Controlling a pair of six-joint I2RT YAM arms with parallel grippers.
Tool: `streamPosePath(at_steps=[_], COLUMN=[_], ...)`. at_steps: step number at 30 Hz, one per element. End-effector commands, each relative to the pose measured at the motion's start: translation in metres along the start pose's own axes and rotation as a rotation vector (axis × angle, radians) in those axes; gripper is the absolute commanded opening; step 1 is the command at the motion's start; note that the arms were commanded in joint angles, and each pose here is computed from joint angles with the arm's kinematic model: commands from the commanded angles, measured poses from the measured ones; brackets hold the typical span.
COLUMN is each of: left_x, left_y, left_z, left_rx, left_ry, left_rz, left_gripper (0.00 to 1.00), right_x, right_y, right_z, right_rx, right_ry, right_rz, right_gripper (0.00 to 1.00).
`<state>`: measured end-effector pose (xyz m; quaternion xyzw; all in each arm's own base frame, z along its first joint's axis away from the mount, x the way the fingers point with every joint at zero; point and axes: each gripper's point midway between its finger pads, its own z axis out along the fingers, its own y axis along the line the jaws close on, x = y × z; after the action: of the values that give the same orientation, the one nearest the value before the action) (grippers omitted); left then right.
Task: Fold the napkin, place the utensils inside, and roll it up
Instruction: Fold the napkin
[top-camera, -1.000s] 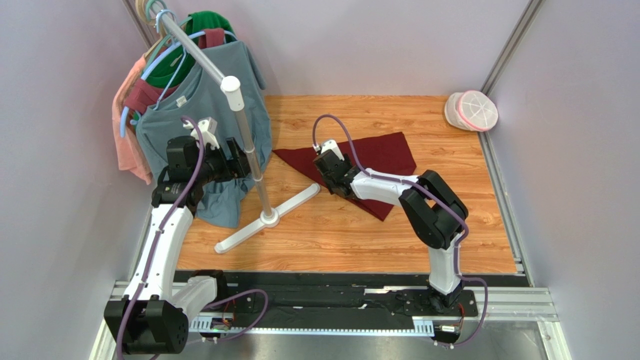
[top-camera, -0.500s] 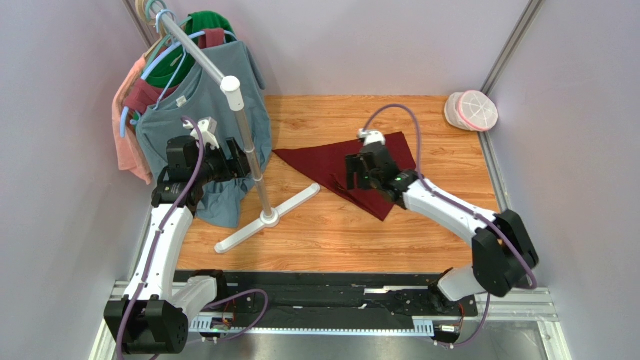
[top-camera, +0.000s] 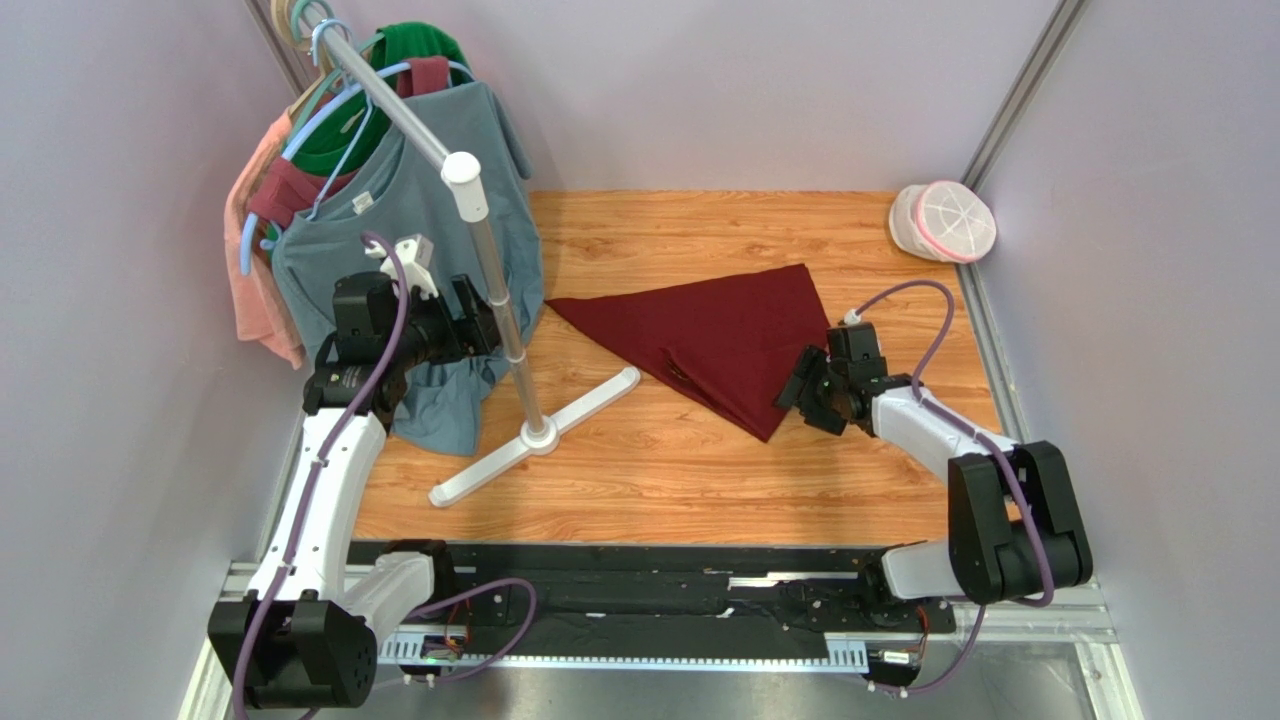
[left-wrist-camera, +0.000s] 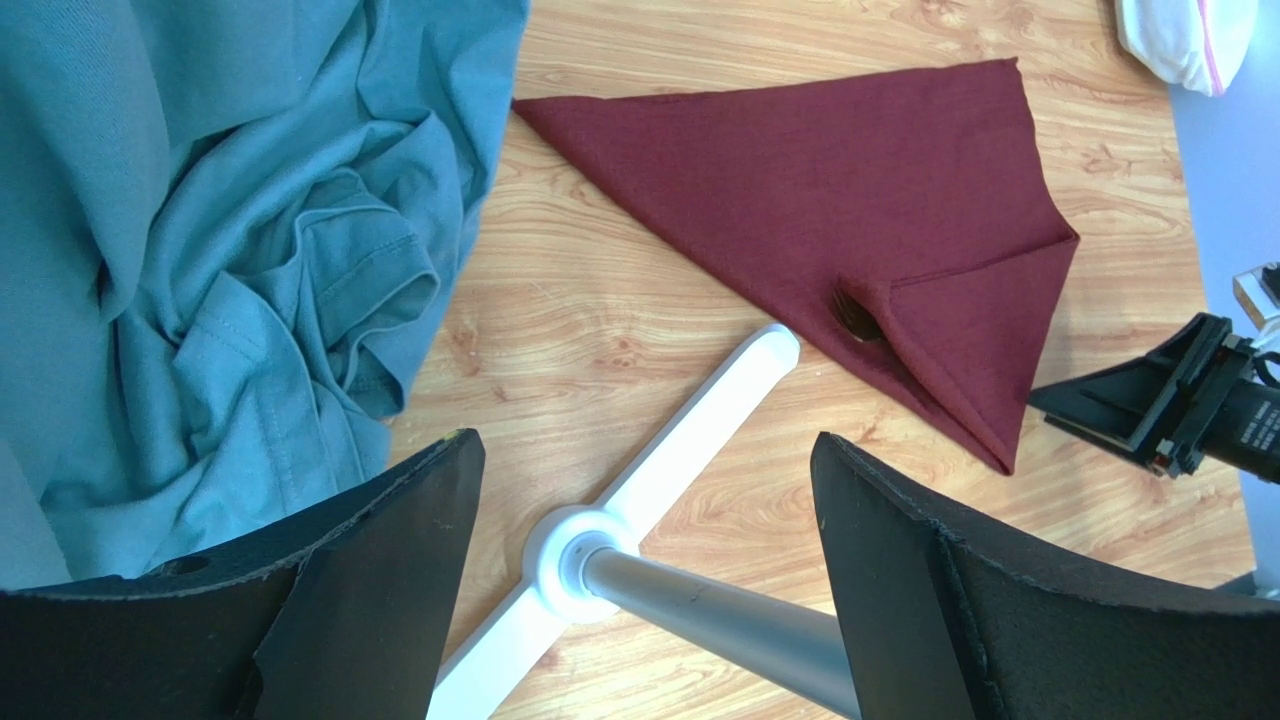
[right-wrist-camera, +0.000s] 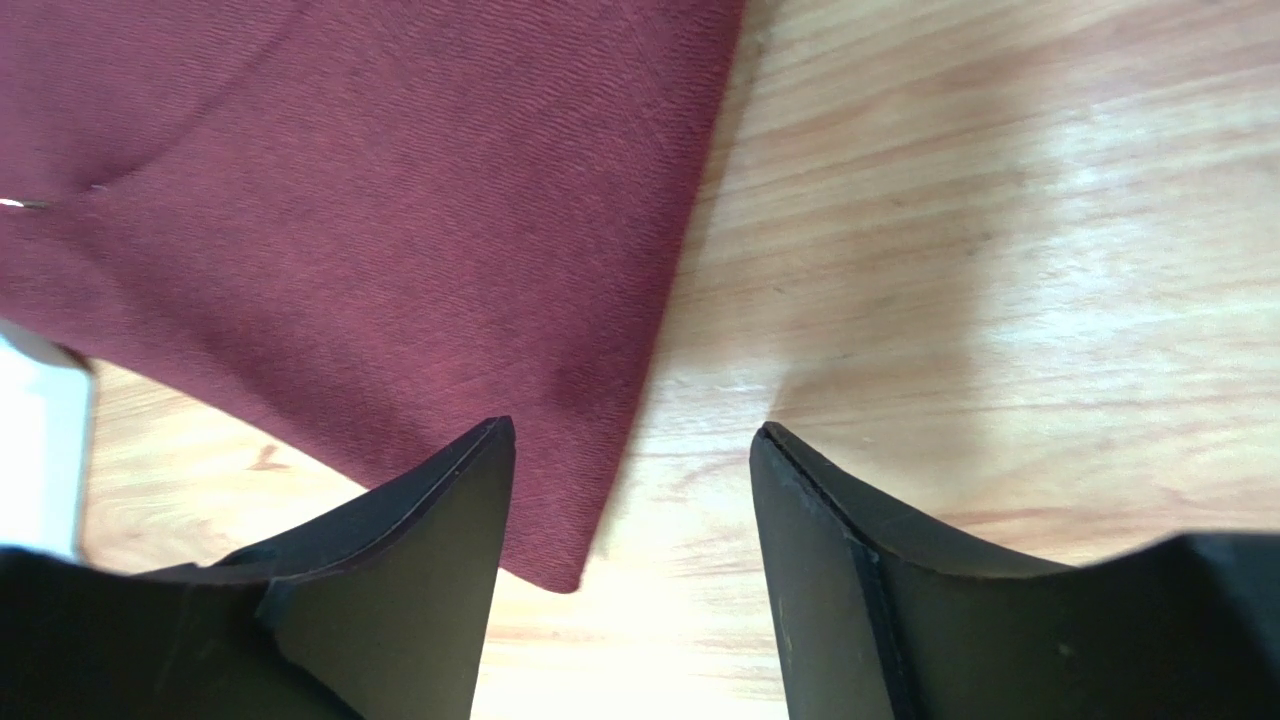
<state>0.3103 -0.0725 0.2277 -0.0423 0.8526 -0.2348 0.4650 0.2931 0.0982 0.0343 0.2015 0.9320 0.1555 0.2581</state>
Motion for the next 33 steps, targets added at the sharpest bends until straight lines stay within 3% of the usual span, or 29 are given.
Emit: streamPosePath(at_steps=[1, 10, 15, 22, 23, 33], left_x=[-0.015, -0.028, -0.010, 0.005, 0.008, 0.023], left_y=[-0.003, 0.007, 0.015, 0.000, -0.004, -0.052], left_z=[-0.010, -0.043, -0.058, -0.078, -0.079, -0.077], left_rx=[-0.011, -0.120, -0.177, -0.146, -0.130, 0.011], left_ry=[-0.071, -0.207, -0.190, -0.203, -0.196, -0.146], left_rz=[0.038, 0.078, 0.085, 0.099, 0.106, 0.172], left_gripper=[0.89, 0.88, 0.88, 0.85, 0.85, 0.83], right_x=[-0.009, 0.000, 0.002, 0.003, 0.003, -0.022], right_y=[0.014, -0.002, -0.008, -0.018, -0.018, -0.040], right_z=[0.005, 0.022, 0.025, 0.030, 0.030, 0.005], right_rx=[-0.086, -0.044, -0.034, -0.014, -0.014, 0.003], right_ry=[-0.028, -0.007, -0.008, -0.008, -0.009, -0.087], right_rz=[0.068, 0.126, 0.130, 0.138, 0.136, 0.213], right_gripper=[0.61, 0.46, 0.35, 0.10, 0.02, 0.00])
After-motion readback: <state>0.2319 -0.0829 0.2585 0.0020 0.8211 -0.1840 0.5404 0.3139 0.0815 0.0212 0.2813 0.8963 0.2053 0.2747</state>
